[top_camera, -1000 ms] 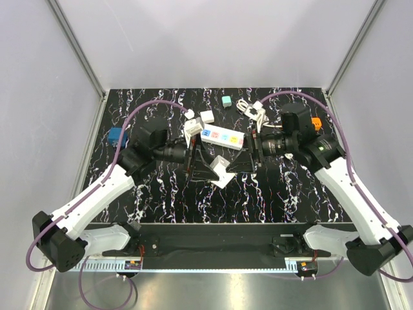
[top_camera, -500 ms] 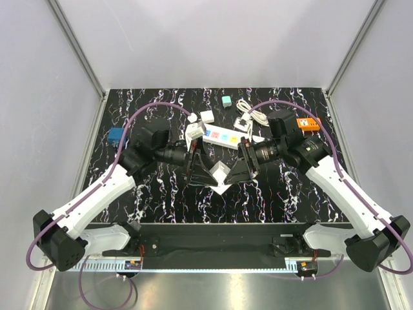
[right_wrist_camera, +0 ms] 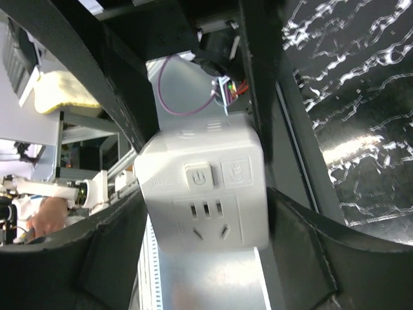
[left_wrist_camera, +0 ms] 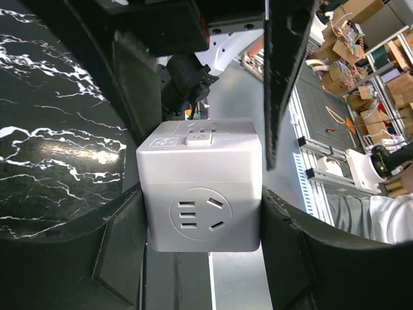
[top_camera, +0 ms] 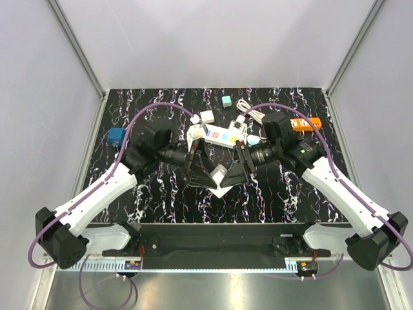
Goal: Insert the plug
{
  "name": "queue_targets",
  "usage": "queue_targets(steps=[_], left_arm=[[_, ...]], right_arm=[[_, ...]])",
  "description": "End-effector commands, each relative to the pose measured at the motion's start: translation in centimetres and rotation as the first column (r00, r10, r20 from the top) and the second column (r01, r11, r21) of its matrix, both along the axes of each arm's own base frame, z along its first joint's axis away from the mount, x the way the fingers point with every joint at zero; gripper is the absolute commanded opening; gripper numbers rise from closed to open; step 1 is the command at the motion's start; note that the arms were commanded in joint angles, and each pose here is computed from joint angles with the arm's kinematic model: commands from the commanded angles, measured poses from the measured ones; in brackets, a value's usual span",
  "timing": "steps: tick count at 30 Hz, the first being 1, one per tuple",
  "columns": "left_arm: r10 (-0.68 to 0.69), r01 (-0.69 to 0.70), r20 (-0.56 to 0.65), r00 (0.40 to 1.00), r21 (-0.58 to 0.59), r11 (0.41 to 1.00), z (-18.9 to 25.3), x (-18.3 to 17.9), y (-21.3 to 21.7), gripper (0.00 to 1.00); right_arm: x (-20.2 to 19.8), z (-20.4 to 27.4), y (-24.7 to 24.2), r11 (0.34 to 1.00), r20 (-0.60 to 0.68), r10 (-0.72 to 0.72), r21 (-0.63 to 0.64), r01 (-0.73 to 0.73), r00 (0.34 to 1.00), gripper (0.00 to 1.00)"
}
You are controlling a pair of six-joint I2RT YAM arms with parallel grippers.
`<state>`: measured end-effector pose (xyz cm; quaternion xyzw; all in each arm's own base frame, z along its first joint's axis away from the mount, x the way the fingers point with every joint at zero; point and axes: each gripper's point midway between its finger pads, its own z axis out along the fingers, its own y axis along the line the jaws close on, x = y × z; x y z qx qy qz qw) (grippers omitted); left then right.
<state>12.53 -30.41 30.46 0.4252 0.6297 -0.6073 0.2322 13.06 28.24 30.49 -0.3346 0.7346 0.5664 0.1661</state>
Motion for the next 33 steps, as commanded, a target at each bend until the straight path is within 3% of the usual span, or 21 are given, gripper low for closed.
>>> queue_targets(steps=[1,4,6,7,9,10,11,14,15,17,19,20,21,22,23,29,31,33], left_arm=[[-0.01,0.013,0.057,0.998,-0.051,0.999,1.5,0.4,-0.6,0.0],[-0.018,0.02,0.055,0.998,-0.05,0.999,1.5,0.2,-0.7,0.0],[-0.015,0.018,0.056,0.998,-0.049,0.999,1.5,0.3,-0.8,0.0],[-0.009,0.012,0.057,0.998,-0.048,0.999,1.5,0.4,-0.8,0.0],[0.013,-0.01,0.061,0.998,-0.045,0.999,1.5,0.8,-0.9,0.0],[0.035,-0.032,0.066,0.997,-0.042,0.999,1.5,1.2,-1.0,0.25],[0.094,-0.093,0.068,0.993,-0.022,0.995,1.2,2.2,-1.1,0.47],[0.183,-0.183,0.092,0.979,-0.005,0.983,1.2,3.8,-0.8,0.92],[0.224,-0.225,0.109,0.969,-0.005,0.974,1.5,4.5,-0.6,0.99],[0.282,-0.286,0.125,0.951,0.016,0.958,1.7,5.4,-0.1,0.99],[0.461,-0.478,0.186,0.868,0.056,0.877,2.1,8.7,1.0,0.99],[0.541,-0.567,0.189,0.819,0.134,0.812,0.9,10.0,2.1,0.99],[0.672,-0.716,0.251,0.697,0.177,0.676,0.3,13.1,3.9,0.99],[0.72,-0.771,0.281,0.635,0.172,0.613,1.3,14.3,5.0,0.99],[0.784,-0.847,0.322,0.531,0.197,0.493,0.9,16.0,7.1,0.99],[0.867,-0.96,0.414,0.278,0.151,0.236,0.8,17.5,12.5,0.99],[0.863,-0.968,0.44,0.246,0.161,0.194,-0.9,17.4,13.6,0.99],[0.871,-0.98,0.451,0.192,0.134,0.146,-1.3,17.5,14.6,0.99]], right_arm=[[-0.8,1.7,1.1,0.995,0.032,0.054,0.084,-0.057,0.998,0.8],[-0.8,1.6,1.0,0.995,0.039,0.049,0.084,-0.052,0.998,0.79],[-0.9,1.5,1.0,0.995,0.038,0.053,0.085,-0.056,0.998,0.71],[-0.9,1.5,1.0,0.995,0.041,0.054,0.085,-0.057,0.998,0.5],[-0.9,1.5,0.9,0.995,0.05,0.044,0.083,-0.048,0.998,0.27],[-0.8,1.3,0.9,0.996,0.056,0.033,0.076,-0.037,0.998,0.08],[-0.8,1.2,0.8,0.997,0.06,0.024,0.072,-0.029,0.998,0.0],[0.2,0.2,0.7,0.999,0.065,-0.043,0.035,0.041,0.997,0.0],[0.4,-0.2,0.7,0.998,0.064,-0.062,0.023,0.06,0.996,0.0],[1.2,-1.0,0.4,0.993,0.075,-0.117,-0.009,0.118,0.99,0.0],[2.5,-2.0,0.0,0.98,0.114,-0.186,-0.05,0.193,0.976,0.0],[2.9,-2.6,-0.3,0.97,0.117,-0.218,-0.081,0.228,0.969,0.0],[3.5,-3.2,-0.7,0.957,0.121,-0.251,-0.115,0.265,0.96,0.0],[5.0,-3.8,-1.2,0.924,0.151,-0.323,-0.16,0.346,0.934,0.0],[5.9,-5.3,-1.7,0.892,0.134,-0.365,-0.233,0.388,0.921,0.0],[14.2,-9.6,-5.2,0.595,0.2,-0.675,-0.42,0.685,0.71,0.0],[16.6,-11.0,-5.9,0.531,0.231,-0.701,-0.462,0.71,0.675,0.0],[19.5,-11.2,-7.3,0.433,0.293,-0.746,-0.469,0.77,0.598,0.0]])
